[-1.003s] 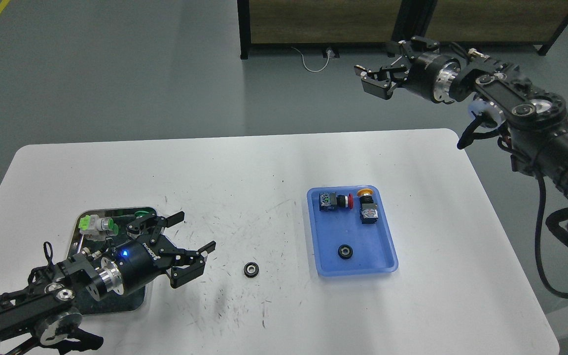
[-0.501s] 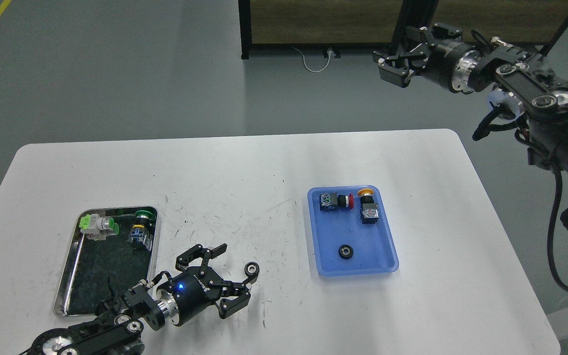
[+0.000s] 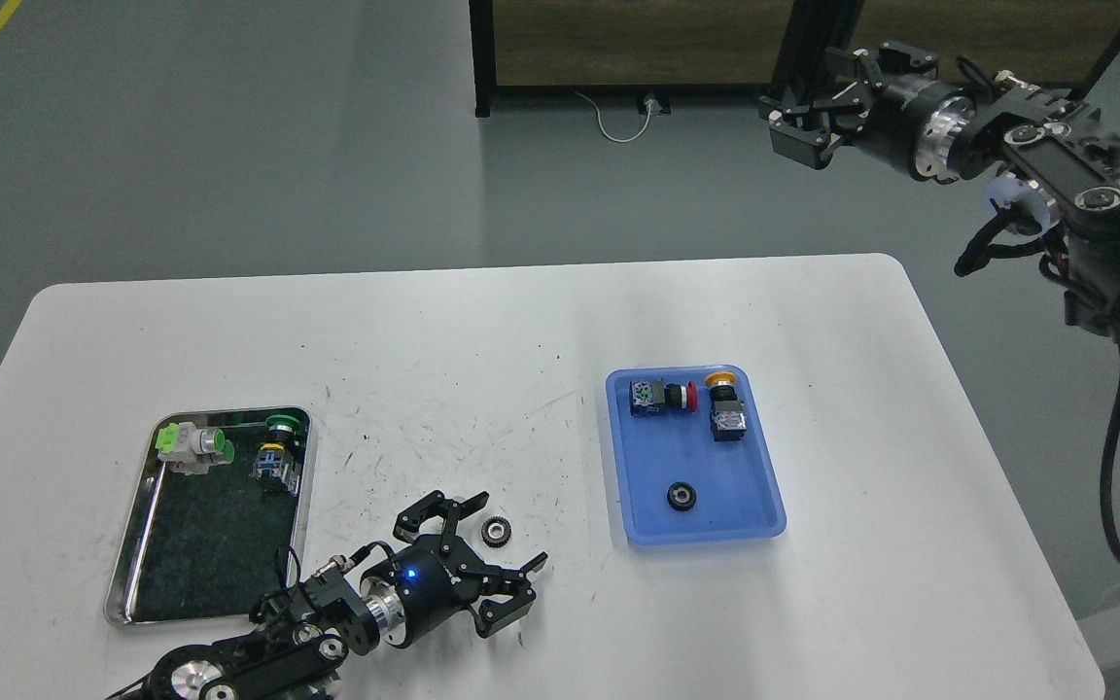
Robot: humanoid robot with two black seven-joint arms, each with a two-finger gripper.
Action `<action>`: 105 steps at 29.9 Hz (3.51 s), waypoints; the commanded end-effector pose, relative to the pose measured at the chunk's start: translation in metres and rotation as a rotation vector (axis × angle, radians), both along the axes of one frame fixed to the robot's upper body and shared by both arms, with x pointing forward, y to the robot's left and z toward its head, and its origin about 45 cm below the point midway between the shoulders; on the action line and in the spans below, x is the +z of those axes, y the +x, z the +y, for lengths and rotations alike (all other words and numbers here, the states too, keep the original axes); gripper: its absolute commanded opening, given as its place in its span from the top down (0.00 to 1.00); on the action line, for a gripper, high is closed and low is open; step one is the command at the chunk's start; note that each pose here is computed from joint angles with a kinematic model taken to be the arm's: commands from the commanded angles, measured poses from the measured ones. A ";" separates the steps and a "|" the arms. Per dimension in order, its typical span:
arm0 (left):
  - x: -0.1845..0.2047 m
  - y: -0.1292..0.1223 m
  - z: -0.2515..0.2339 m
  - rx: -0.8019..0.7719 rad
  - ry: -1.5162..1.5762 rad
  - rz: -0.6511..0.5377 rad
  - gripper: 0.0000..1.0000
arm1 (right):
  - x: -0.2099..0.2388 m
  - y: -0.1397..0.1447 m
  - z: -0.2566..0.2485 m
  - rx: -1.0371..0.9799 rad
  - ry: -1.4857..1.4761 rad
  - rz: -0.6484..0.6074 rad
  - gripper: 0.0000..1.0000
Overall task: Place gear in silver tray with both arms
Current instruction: 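Close the left gripper on the black gear on the table, then lower the gear into the silver tray and open the left gripper, then withdraw the left gripper and move the right gripper to the blue tray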
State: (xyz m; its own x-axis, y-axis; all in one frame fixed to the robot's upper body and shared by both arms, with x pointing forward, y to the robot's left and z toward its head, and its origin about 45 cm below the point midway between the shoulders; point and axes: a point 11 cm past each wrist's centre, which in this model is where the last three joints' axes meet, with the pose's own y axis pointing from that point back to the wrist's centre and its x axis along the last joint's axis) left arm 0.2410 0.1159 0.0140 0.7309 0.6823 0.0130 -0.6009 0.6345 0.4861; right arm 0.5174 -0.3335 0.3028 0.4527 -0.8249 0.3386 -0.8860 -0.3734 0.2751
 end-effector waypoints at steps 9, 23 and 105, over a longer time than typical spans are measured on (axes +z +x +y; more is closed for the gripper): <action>-0.003 0.001 0.011 0.014 0.013 0.005 0.23 | 0.000 0.000 0.000 0.001 -0.001 0.000 0.10; -0.008 0.001 0.020 0.016 0.044 0.011 0.46 | 0.000 0.000 0.000 0.001 -0.001 0.000 0.09; 0.076 -0.002 0.293 0.592 0.116 0.001 0.06 | -0.058 -0.032 0.112 0.314 -0.037 0.119 0.08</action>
